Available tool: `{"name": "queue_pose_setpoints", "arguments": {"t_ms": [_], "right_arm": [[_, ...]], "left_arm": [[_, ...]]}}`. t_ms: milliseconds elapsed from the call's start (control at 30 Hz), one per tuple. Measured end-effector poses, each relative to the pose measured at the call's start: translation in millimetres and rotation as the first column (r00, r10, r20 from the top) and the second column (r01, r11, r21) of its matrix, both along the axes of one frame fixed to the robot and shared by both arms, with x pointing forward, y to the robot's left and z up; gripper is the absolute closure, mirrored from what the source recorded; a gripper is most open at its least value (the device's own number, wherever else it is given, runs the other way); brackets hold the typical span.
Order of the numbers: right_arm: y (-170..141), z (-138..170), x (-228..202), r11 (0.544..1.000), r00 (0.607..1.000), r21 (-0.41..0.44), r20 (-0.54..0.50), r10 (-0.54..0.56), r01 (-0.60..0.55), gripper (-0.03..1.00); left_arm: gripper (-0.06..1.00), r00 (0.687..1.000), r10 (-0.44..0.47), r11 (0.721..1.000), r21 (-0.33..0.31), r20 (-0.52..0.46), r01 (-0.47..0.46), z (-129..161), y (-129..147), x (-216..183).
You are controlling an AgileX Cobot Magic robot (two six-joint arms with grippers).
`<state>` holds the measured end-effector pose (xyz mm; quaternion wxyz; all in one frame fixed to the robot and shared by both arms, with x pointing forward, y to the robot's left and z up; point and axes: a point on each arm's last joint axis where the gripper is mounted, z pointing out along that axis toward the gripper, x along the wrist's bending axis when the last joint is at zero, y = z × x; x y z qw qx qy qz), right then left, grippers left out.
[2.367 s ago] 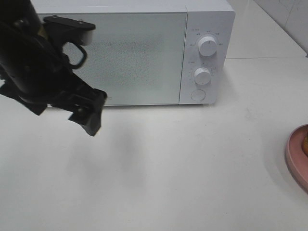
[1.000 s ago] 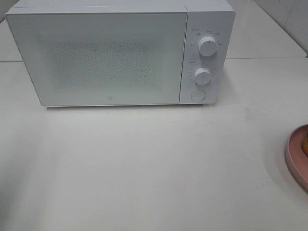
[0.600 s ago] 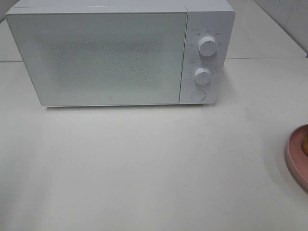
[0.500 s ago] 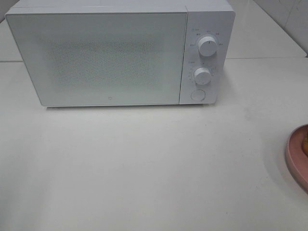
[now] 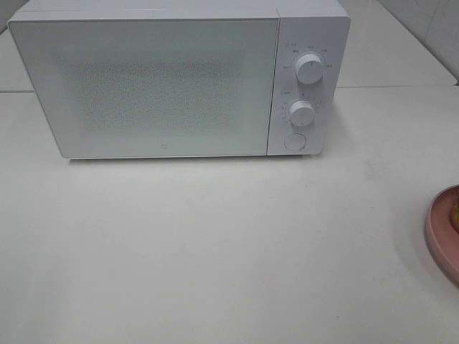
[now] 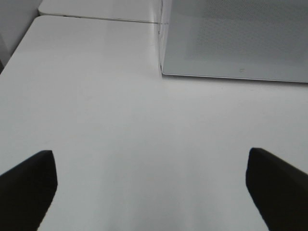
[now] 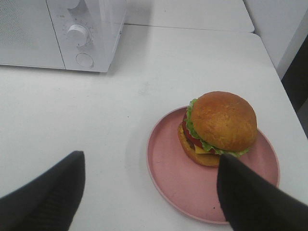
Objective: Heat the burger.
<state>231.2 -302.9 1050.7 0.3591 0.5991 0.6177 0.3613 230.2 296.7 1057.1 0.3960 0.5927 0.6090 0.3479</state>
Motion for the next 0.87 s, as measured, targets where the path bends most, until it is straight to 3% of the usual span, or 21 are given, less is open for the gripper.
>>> {"name": "queue_pose_setpoints", "arguments": {"t_ms": [867], "right_arm": [[0.0, 0.0, 0.0, 1.0, 1.0, 0.0, 0.0, 0.0, 0.0, 0.22]], "left_arm": [[-0.04, 1.0, 0.012, 1.0, 0.0, 0.001, -0.012, 0.0, -0.1, -0.1]]}}
